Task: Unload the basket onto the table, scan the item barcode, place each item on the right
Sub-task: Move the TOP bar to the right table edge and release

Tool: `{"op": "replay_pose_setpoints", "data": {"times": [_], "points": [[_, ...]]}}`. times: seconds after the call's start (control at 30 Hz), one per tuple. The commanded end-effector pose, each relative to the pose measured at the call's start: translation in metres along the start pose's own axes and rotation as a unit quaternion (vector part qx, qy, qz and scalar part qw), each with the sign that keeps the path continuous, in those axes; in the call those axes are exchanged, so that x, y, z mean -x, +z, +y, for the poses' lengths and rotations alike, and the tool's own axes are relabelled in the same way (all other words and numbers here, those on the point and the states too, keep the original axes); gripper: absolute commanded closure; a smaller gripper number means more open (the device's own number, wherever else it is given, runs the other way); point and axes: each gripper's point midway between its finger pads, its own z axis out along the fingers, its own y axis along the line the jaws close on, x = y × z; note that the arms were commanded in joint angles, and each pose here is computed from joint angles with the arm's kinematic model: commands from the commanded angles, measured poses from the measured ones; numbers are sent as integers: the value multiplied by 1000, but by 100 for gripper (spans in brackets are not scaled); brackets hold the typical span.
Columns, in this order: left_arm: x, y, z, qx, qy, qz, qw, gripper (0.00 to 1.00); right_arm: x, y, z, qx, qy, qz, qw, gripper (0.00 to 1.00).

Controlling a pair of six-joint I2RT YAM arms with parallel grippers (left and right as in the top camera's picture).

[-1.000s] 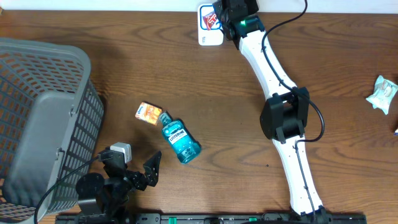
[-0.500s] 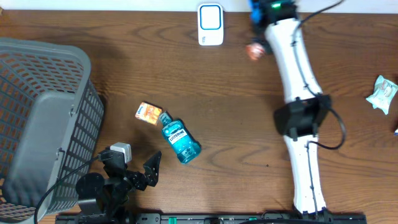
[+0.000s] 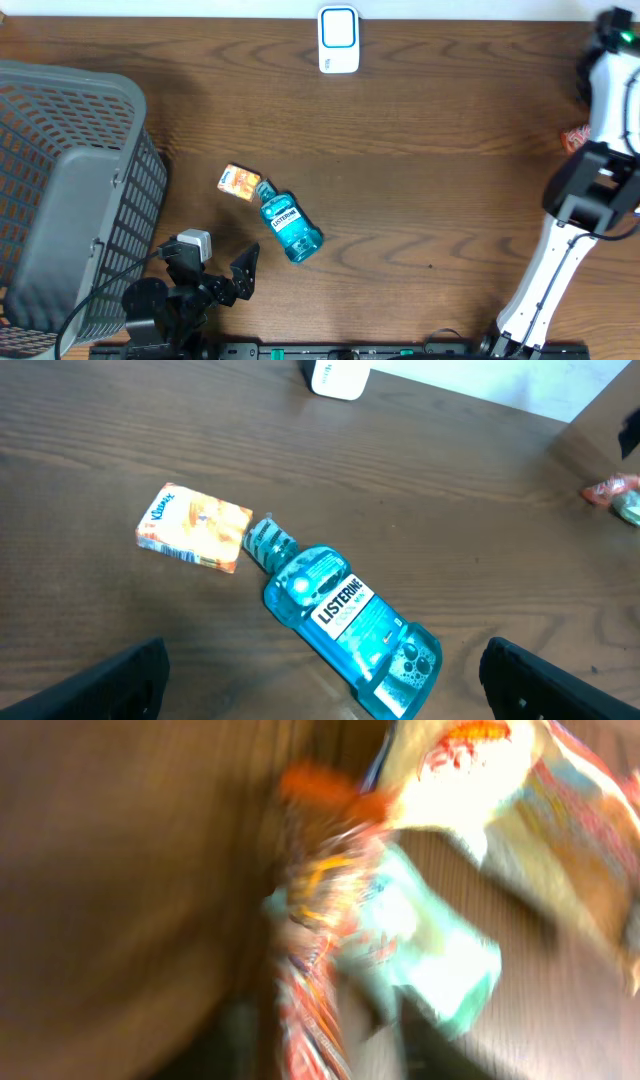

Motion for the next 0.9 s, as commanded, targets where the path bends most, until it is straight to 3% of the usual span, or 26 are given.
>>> {"op": "replay_pose_setpoints", "data": {"times": [0.0, 0.07, 0.2, 0.3, 0.4, 0.53, 0.63, 0.77, 0.87], "points": [[3, -1, -2, -3, 8, -4, 1000, 1, 1, 6, -1, 67, -185, 48, 979, 1], [3, -1, -2, -3, 8, -4, 1000, 1, 10, -6, -4, 95, -179, 57, 978, 1], [3, -1, -2, -3, 8, -4, 1000, 1, 29, -77, 4, 203, -157, 64, 965, 1], [3, -1, -2, -3, 8, -4, 1000, 1, 17, -146, 20, 320, -152, 98, 930, 1], [3, -1, -2, -3, 8, -4, 1000, 1, -13, -216, 35, 424, -177, 143, 877, 1], [3, -1, -2, -3, 8, -4, 1000, 1, -73, -281, 43, 473, -250, 190, 823, 1], [3, -1, -2, -3, 7, -4, 1000, 1, -139, -314, 42, 464, -344, 220, 786, 1], [3, -1, -2, -3, 8, -4, 1000, 1, -232, -351, 38, 454, -494, 232, 705, 1], [3, -1, -2, -3, 8, -4, 1000, 1, -291, -366, 36, 425, -565, 222, 672, 1]]}}
